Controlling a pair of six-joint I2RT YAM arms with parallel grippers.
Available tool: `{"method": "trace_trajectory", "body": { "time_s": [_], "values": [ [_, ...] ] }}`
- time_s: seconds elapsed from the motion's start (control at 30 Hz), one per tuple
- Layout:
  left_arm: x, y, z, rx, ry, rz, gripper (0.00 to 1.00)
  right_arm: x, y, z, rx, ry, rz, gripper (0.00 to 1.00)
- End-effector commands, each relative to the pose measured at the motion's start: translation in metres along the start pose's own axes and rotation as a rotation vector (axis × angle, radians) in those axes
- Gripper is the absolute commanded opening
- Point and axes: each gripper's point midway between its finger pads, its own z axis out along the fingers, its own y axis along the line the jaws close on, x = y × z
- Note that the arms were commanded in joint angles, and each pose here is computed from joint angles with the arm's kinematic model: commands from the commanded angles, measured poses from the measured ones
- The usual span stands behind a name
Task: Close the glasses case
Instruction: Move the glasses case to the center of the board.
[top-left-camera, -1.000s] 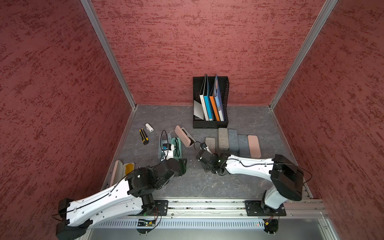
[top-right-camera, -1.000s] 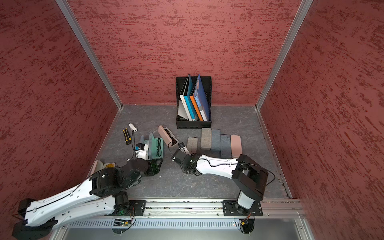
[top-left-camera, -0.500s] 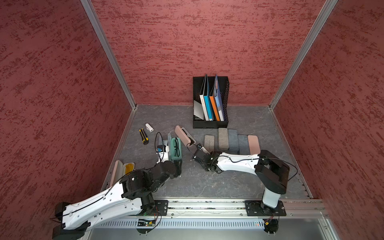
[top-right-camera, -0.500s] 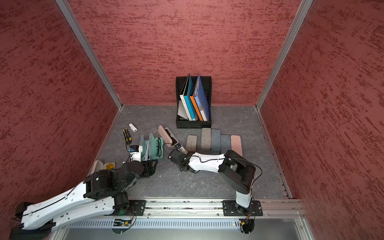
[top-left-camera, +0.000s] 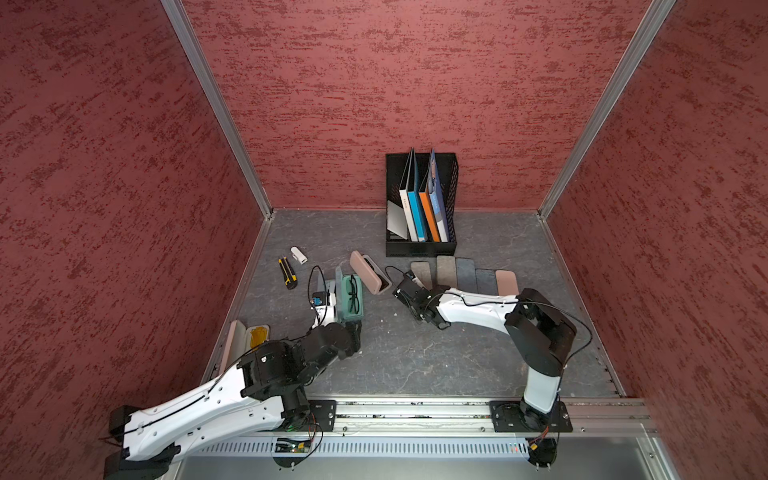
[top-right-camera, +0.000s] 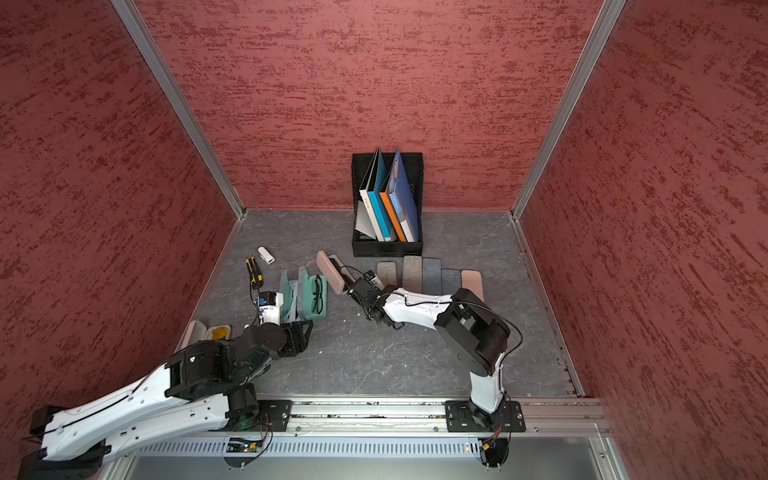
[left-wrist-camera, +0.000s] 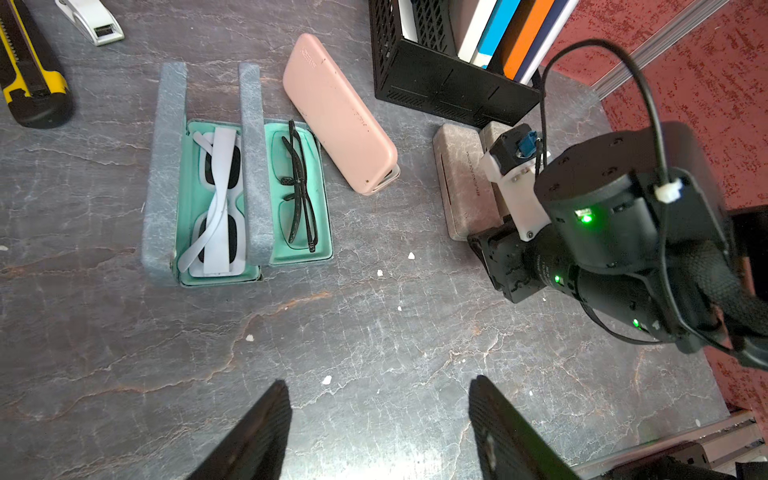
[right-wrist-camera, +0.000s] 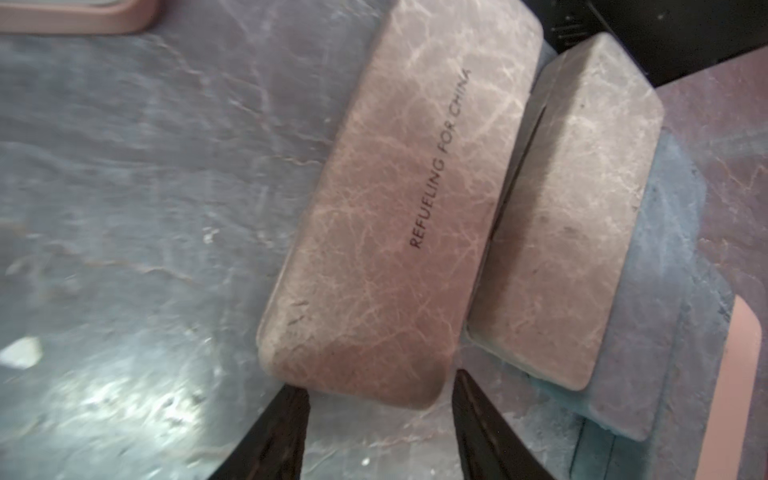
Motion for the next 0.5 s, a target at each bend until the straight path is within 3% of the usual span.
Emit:
{"method": "trace_trajectory", "body": {
  "time_s": [0.0,0.2,0.47],
  "values": [
    [0.001,0.007,-0.001,-0.016,-0.007,0.000,0.70,-0.010,-0.004,0.003,-0.001,-0.003,0.012,0.55],
    [0.005,0.010,0.001,-0.024,-0.001,0.000,0.70,-0.011,-0.007,0.005,0.003,0.015,0.047,0.55],
    [0.019,0.004,0.015,-0.013,0.053,-0.007,0.72,-0.028,0.004,-0.041,-0.223,-0.112,0.165,0.60]
  ]
}}
